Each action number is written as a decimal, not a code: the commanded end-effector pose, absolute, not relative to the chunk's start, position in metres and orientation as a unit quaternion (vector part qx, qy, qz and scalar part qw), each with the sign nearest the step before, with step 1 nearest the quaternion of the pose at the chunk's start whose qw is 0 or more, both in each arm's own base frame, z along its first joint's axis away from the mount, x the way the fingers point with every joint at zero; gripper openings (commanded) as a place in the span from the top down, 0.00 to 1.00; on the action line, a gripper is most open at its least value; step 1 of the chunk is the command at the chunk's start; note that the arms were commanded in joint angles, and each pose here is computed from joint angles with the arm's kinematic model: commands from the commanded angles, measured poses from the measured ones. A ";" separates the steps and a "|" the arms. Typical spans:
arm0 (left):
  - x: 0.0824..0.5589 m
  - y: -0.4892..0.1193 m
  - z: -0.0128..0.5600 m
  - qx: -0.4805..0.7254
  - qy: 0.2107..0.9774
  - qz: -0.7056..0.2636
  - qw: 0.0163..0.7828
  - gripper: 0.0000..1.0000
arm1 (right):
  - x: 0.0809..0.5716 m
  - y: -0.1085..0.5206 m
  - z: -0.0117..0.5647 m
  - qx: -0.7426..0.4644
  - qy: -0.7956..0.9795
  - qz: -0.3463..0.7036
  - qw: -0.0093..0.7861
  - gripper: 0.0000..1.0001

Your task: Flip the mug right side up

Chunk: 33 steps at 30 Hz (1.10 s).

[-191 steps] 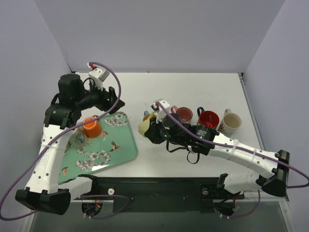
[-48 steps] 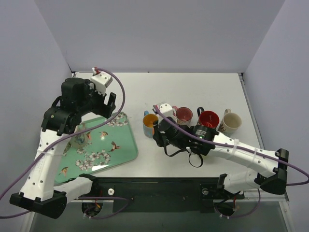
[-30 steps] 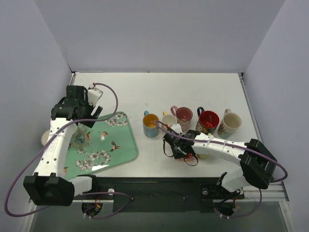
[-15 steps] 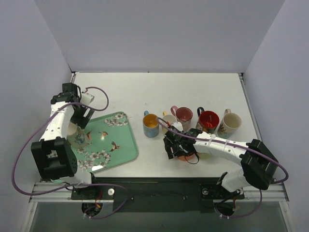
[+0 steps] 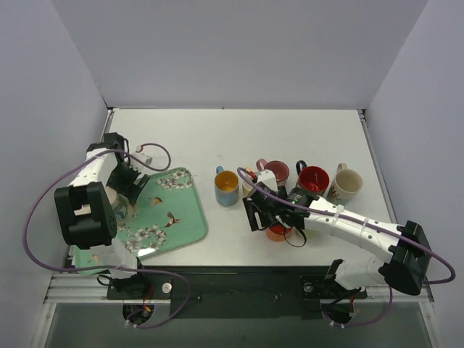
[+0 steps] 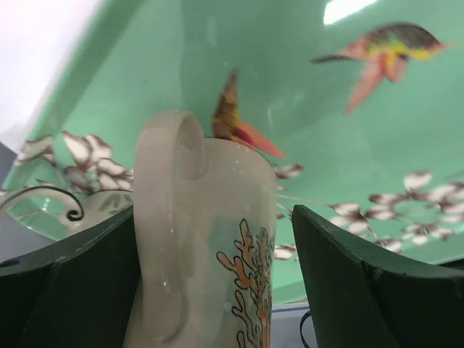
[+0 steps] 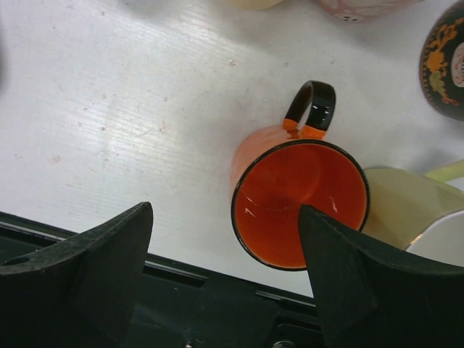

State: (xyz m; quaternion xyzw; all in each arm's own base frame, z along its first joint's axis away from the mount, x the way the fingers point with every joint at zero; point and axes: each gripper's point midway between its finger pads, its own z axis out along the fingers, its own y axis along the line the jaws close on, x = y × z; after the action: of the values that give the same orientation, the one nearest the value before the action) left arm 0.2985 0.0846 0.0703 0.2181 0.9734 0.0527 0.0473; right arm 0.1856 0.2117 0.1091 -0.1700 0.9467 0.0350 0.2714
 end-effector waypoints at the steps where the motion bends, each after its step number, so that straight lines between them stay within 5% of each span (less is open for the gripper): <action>1: 0.254 0.058 0.094 0.274 0.960 -0.009 0.049 0.12 | 0.190 0.184 0.123 -0.166 0.940 -0.013 0.297 0.24; 7: 0.223 0.042 0.109 0.331 0.941 -0.046 0.052 0.12 | 0.188 0.168 0.118 -0.169 0.939 -0.029 0.298 0.24; 19: 0.274 0.081 0.066 0.341 0.932 0.114 0.047 0.13 | 0.186 0.161 0.117 -0.167 0.936 -0.022 0.309 0.24; 21: 0.277 0.075 0.057 0.341 0.933 0.111 0.041 0.24 | 0.186 0.160 0.117 -0.164 0.936 -0.021 0.311 0.24; 27: 0.273 0.056 0.063 0.329 0.941 0.066 0.031 1.00 | 0.187 0.161 0.124 -0.160 0.935 -0.016 0.317 0.24; 33: 0.274 0.018 0.119 0.324 0.940 -0.010 0.102 1.00 | 0.189 0.162 0.141 -0.158 0.929 -0.009 0.335 0.24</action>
State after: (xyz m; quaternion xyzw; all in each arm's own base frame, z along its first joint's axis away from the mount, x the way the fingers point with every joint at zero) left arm 0.2633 0.0500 0.0614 0.3338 0.9415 0.0431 0.0174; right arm 0.1846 0.1710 0.1203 -0.1656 0.9361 0.0014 0.3102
